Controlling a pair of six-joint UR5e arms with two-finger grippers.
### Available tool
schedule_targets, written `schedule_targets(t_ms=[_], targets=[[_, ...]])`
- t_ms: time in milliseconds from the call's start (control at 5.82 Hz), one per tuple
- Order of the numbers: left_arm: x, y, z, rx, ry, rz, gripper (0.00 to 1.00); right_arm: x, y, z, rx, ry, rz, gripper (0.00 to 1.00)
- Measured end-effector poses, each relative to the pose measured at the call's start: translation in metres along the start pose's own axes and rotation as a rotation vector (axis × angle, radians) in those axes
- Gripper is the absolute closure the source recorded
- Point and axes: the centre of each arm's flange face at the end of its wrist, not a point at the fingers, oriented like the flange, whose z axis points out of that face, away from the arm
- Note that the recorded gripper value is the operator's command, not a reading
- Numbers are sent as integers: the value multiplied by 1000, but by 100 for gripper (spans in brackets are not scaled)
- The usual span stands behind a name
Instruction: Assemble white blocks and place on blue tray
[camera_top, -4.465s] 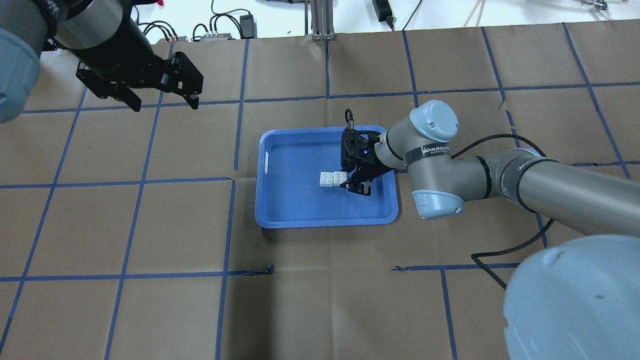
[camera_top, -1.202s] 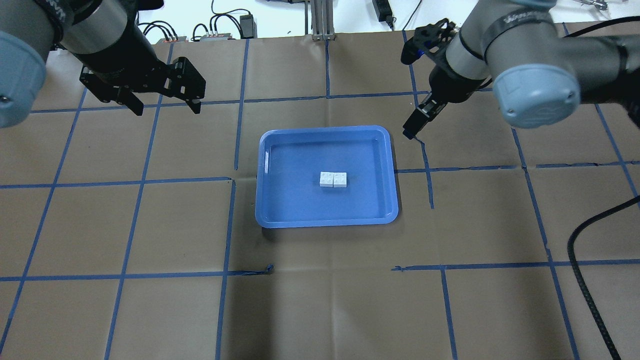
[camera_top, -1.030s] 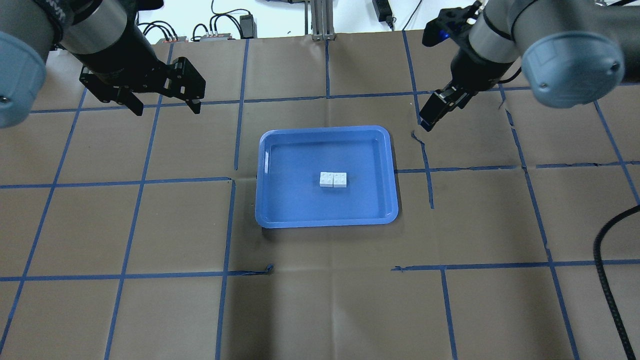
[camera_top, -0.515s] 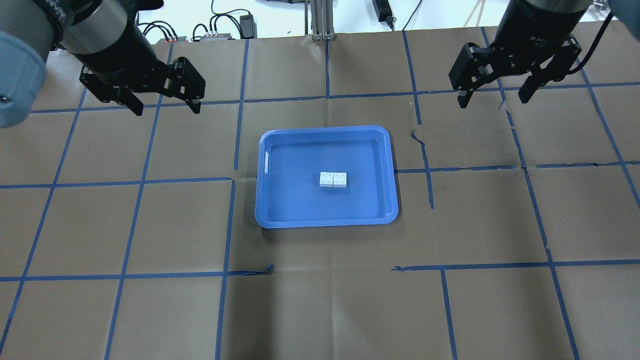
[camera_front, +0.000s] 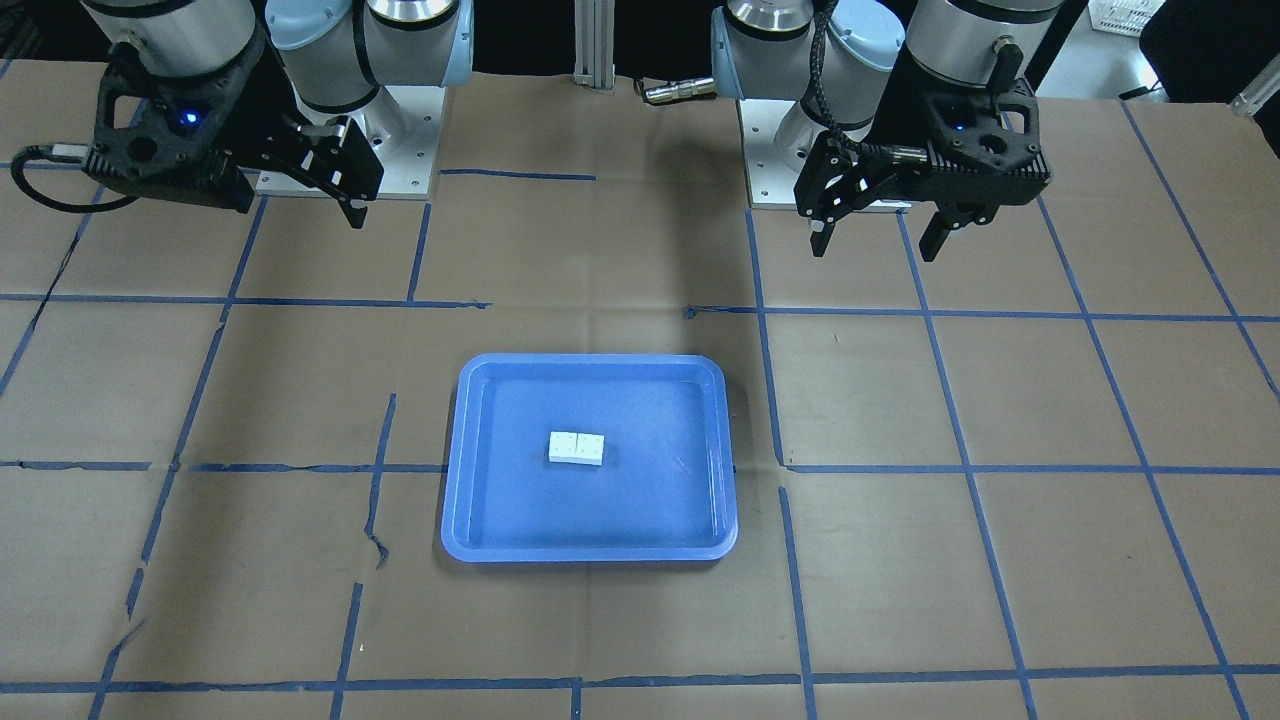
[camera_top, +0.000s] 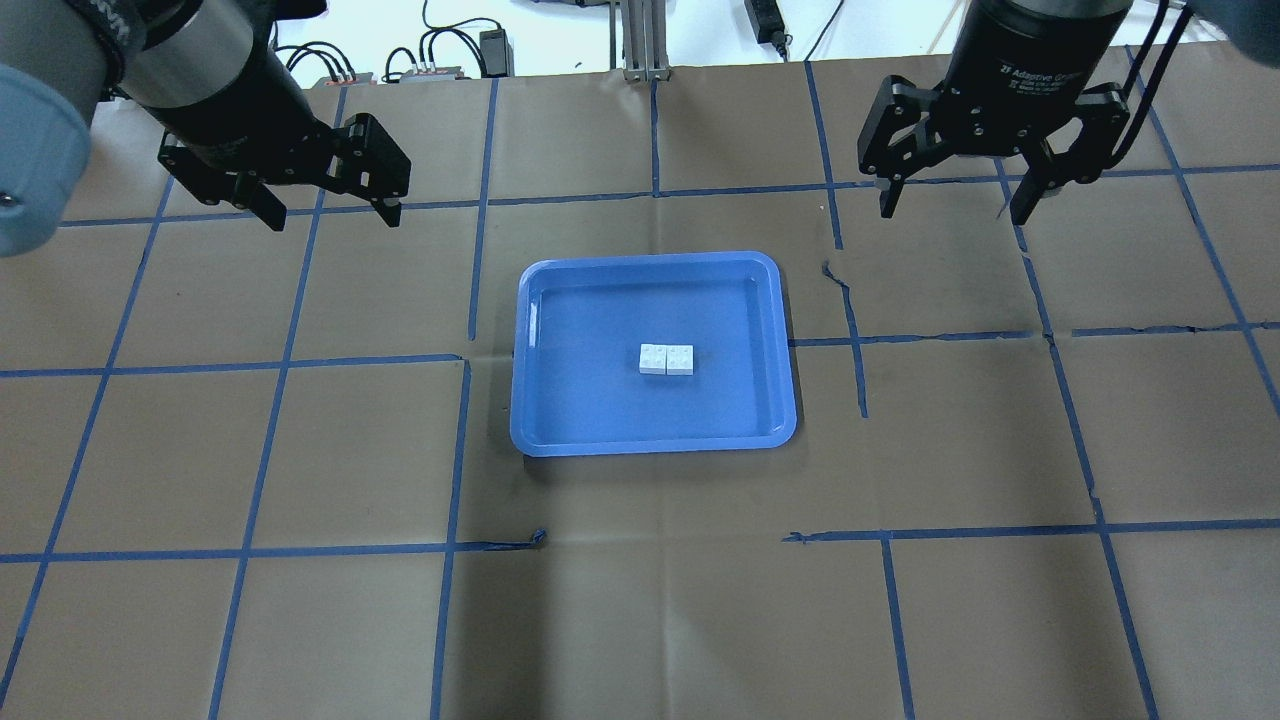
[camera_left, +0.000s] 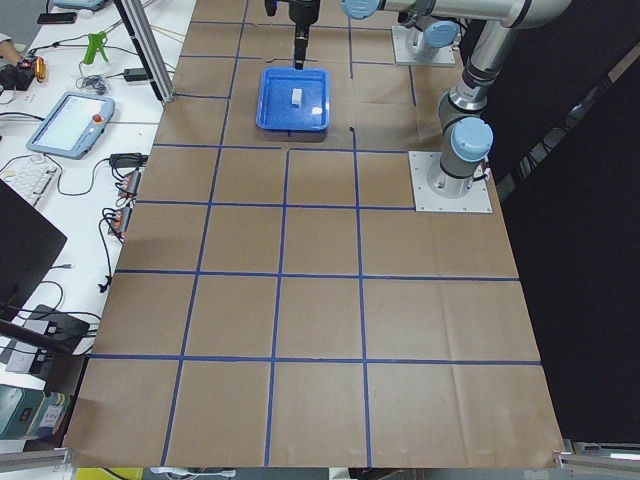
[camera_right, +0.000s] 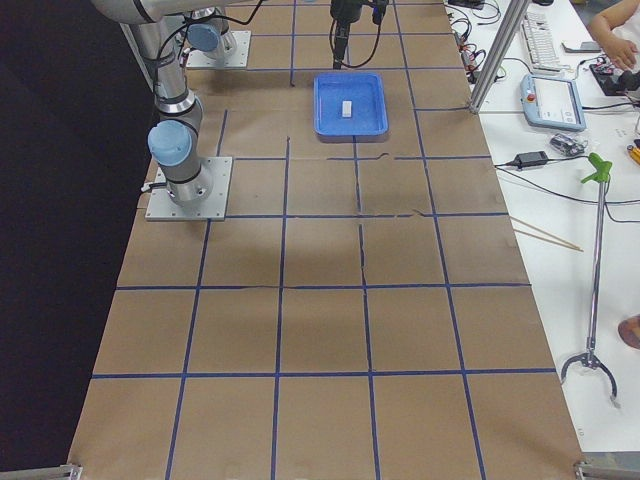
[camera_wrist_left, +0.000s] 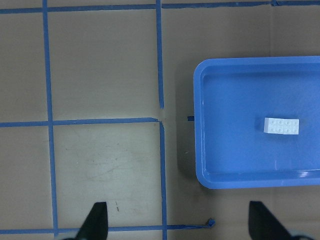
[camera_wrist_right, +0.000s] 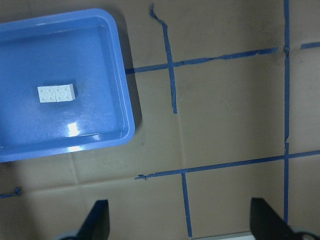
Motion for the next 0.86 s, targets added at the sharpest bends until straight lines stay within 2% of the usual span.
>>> schedule_targets(t_ms=[343,859], targets=[[0,-1,1,-2,0,-2,1,5,-4,20,2,2,11,0],[11,-4,25,-37,2,5,1,8,-5,22,10,4,20,0]])
